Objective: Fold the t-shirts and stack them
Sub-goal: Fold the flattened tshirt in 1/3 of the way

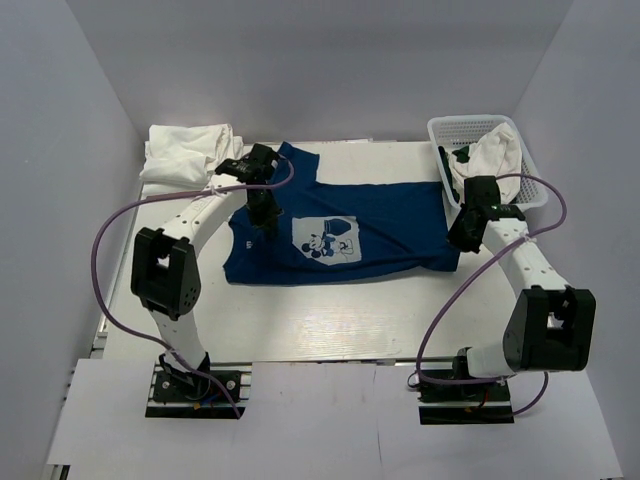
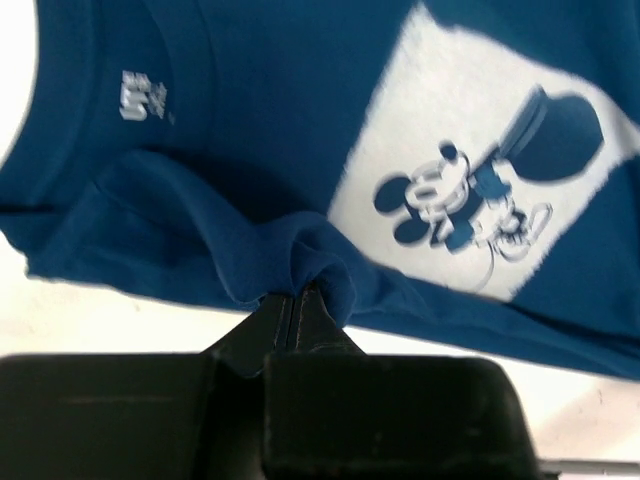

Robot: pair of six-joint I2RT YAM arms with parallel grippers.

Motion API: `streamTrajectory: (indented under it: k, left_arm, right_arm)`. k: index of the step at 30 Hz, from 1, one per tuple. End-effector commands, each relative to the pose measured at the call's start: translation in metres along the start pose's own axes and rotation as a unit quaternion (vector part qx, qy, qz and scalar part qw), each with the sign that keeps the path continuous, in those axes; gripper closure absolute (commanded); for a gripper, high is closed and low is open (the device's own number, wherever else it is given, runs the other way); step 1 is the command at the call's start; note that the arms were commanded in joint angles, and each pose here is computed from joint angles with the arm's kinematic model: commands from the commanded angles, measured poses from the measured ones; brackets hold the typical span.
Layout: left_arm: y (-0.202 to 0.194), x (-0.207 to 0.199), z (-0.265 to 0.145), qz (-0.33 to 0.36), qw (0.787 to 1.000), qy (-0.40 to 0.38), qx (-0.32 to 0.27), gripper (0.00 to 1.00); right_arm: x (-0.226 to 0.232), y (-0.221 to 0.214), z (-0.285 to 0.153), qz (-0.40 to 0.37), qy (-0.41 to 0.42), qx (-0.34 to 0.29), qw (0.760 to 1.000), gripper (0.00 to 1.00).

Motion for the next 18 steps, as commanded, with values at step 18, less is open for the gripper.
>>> streamTrajectory:
  k: [18]
  left_arm:
    - [0.072, -0.005, -0.02, -0.004, 0.993, -0.053, -0.108, 1.0]
  right_arm:
    - [0.031, 0.038, 0.029, -0.085, 0.02, -0.009, 0.996, 1.0]
Point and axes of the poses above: each gripper's point midway between its finger pads, its own z axis out along the fingers, its own x axis along the line the jaws close on, y = z × x, the point moved 9 cm from there along -z, back along the fingers, and after that the axes turned 5 degrees about -z, right-handed, at the moved point
